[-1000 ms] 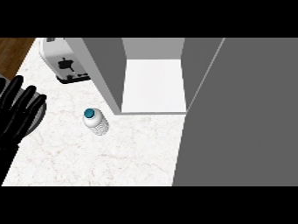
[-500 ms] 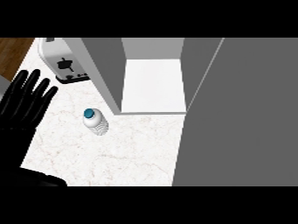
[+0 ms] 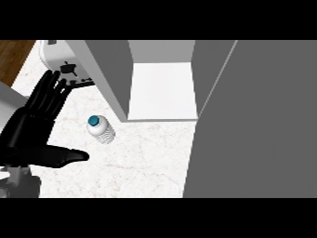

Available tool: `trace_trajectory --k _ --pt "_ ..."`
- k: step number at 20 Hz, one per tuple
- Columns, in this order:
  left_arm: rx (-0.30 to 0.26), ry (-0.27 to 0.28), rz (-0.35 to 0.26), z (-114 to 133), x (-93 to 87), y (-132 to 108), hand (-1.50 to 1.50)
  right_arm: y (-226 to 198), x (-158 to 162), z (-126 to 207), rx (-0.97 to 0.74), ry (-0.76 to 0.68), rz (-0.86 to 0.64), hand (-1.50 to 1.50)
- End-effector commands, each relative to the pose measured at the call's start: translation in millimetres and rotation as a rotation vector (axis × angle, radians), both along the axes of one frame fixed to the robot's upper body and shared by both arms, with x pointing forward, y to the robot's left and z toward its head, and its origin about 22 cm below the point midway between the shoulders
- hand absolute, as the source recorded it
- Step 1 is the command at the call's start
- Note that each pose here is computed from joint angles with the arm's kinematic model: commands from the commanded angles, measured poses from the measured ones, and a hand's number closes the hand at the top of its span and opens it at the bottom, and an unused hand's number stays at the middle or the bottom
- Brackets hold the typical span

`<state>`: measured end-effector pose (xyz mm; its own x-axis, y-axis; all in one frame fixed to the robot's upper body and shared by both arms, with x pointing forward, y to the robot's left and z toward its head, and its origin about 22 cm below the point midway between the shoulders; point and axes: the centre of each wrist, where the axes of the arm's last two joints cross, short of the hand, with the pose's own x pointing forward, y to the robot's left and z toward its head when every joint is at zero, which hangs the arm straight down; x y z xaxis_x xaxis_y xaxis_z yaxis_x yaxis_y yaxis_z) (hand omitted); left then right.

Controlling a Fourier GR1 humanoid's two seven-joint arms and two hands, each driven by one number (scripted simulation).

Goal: Pick up the bottled water, place it into the cabinet and close the cabinet

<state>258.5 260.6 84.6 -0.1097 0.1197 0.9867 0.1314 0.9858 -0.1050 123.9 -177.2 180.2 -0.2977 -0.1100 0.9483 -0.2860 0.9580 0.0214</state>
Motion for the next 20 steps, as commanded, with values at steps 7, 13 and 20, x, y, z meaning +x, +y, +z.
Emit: trace_trajectory --k 7,13,20 --pt "0.050 0.052 -0.004 -76.2 25.1 14.0 -1.50 -10.5 -28.7 26.1 0.002 -0.072 -0.029 -1.50" --pt "0.040 0.072 0.006 -118.9 27.7 -0.8 -1.50 -3.0 -26.6 28.2 -0.007 -0.089 -0.026 -1.50" --pt "0.048 0.108 0.030 -158.9 19.0 -14.2 -1.50 -10.7 -33.4 31.4 -0.021 -0.088 -0.004 -1.50"
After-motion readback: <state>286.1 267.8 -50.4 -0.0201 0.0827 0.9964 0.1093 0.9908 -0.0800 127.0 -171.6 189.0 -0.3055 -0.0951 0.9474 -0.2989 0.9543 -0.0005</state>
